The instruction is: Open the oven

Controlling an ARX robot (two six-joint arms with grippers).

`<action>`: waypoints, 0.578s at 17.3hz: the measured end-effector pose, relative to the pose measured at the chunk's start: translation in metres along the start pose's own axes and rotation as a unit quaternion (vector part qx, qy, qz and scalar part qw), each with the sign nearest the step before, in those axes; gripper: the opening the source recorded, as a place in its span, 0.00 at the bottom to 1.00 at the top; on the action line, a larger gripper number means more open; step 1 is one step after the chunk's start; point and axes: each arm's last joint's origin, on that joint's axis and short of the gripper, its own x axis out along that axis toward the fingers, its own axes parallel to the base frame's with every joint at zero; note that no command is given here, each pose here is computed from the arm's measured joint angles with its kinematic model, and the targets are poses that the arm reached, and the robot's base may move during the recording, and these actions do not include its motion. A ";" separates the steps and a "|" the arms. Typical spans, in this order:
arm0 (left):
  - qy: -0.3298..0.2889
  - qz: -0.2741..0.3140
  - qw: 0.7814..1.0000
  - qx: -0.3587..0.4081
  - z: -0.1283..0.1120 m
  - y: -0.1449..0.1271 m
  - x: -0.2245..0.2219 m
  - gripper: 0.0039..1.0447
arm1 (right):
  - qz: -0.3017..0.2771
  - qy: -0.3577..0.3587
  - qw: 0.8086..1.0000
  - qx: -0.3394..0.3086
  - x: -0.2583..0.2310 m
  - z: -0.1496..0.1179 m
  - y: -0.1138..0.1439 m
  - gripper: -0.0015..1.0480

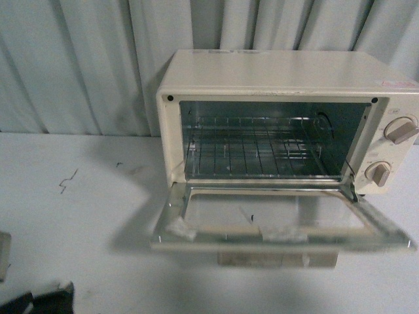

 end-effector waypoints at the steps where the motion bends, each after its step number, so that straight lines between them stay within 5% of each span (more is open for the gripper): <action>1: -0.039 -0.031 0.992 0.119 0.023 0.022 -0.025 0.18 | 0.000 0.001 1.000 0.000 0.000 0.000 0.000 0.94; 3: -0.095 -0.041 0.989 0.109 0.042 0.031 -0.036 0.01 | 0.001 0.001 1.000 0.000 0.000 0.000 0.000 0.94; 7: -0.252 -0.069 0.963 0.065 0.089 0.039 -0.063 0.01 | 0.001 0.001 1.000 0.000 0.000 0.000 0.000 0.94; 10: -0.266 -0.066 0.960 0.061 0.098 0.049 -0.079 0.01 | 0.001 0.001 1.000 0.000 0.000 0.000 0.000 0.94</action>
